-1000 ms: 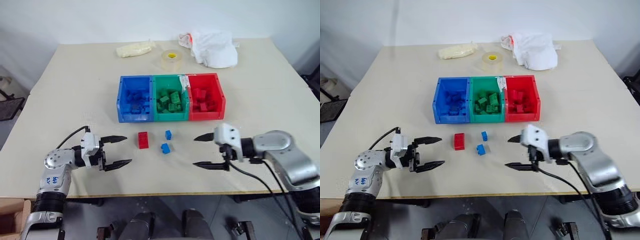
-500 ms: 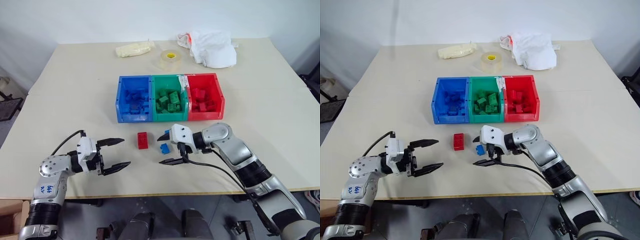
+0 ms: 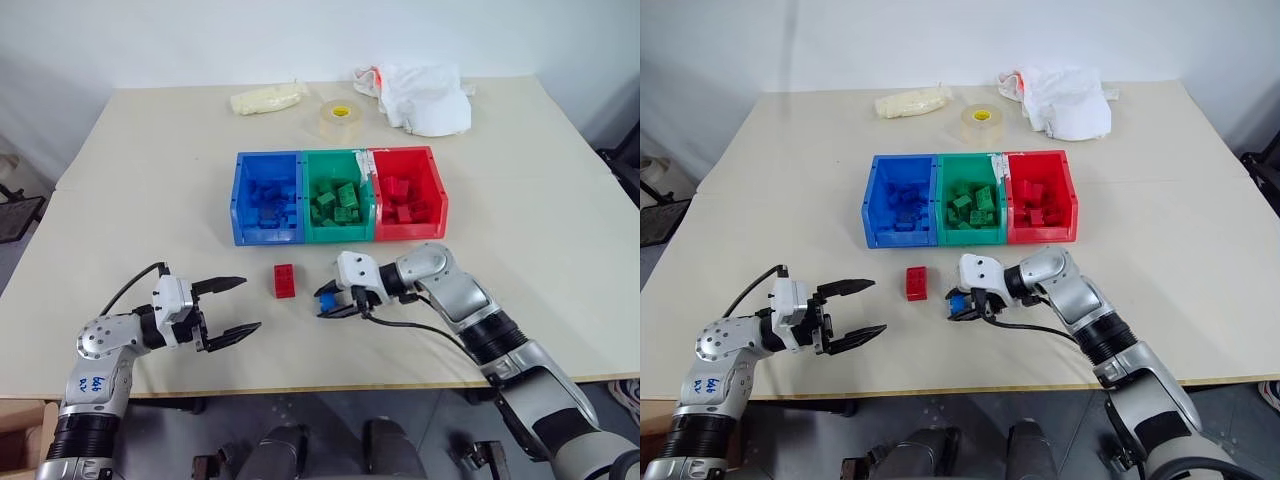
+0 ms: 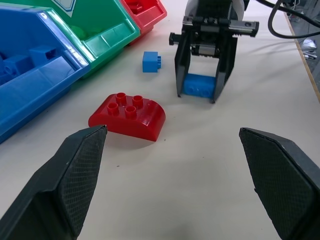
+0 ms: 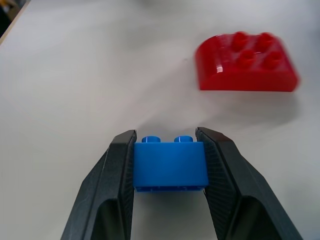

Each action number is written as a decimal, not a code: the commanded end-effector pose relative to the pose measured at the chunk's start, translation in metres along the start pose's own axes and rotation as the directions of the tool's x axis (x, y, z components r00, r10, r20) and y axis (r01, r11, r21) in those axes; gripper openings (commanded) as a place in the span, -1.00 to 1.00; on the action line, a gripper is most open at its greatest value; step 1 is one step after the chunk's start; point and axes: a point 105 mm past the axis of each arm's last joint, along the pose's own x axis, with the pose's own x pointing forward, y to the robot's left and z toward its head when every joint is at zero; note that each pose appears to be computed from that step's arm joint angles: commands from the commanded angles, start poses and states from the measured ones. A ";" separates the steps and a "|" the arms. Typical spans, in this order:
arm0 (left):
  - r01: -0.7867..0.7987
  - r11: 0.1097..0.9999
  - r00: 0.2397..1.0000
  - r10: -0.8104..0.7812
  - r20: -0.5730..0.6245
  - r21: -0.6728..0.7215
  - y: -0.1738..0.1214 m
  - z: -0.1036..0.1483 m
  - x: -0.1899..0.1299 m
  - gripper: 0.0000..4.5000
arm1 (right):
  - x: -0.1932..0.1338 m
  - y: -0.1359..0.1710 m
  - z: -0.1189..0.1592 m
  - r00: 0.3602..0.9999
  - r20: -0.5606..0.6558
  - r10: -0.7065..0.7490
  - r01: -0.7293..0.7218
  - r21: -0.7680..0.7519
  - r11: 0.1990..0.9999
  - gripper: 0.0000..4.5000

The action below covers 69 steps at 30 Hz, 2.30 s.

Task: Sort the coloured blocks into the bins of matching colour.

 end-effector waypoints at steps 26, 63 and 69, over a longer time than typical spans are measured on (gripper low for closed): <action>-0.034 0.996 0.998 0.030 0.048 0.080 0.018 0.018 0.004 1.00 | 0.009 -0.131 0.150 0.809 0.377 -0.451 0.492 -0.015 0.870 0.99; -0.001 0.997 1.000 -0.002 0.031 0.083 0.027 0.016 0.000 1.00 | -0.163 0.017 -0.024 0.909 -0.105 -0.404 0.416 0.168 0.894 0.99; 0.003 0.996 0.999 -0.006 0.044 0.085 0.025 0.017 0.005 1.00 | -0.109 -0.004 -0.022 0.923 -0.028 -0.383 0.382 0.176 0.907 0.99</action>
